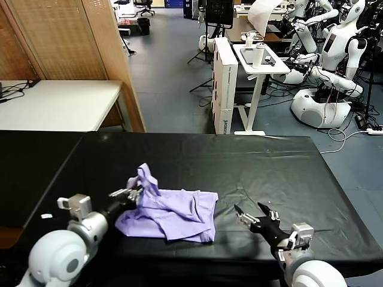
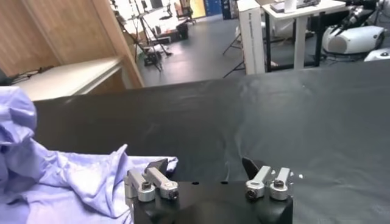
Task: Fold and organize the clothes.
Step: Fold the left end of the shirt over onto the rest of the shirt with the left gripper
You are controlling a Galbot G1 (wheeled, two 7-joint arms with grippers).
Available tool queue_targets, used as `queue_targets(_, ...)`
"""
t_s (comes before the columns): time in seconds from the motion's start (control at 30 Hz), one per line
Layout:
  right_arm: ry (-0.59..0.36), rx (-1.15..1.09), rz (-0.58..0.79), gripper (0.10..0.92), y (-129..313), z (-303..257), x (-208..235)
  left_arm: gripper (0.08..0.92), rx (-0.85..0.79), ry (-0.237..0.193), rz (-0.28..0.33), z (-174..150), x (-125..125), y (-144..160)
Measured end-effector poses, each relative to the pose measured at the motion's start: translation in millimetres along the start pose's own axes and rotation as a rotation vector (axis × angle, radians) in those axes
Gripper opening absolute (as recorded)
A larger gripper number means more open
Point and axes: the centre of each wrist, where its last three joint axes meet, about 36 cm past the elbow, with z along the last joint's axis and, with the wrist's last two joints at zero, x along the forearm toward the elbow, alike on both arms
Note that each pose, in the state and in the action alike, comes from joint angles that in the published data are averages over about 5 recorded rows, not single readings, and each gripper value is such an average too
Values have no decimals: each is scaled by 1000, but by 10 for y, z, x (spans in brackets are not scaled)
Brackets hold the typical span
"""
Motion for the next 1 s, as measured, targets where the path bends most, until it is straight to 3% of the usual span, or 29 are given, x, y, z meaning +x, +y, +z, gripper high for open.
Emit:
queue_targets(0.17, -33, -4, 7, 907, -3, -27, 54, 177, -25, 23, 100, 46, -165, -135)
queue_targets(0.33, -48, -9, 24, 907, -13, -42, 104, 177, -47, 46, 161, 112, -338, -279)
queue_targets(0.5, -45, -11, 36, 907, -2, -16, 110, 177, -63, 61, 195, 164, -489, -391)
queue_targets(1.0, -25, -23, 39, 907, 29, 60, 105, 177, -89, 50, 268, 205, -733, -643)
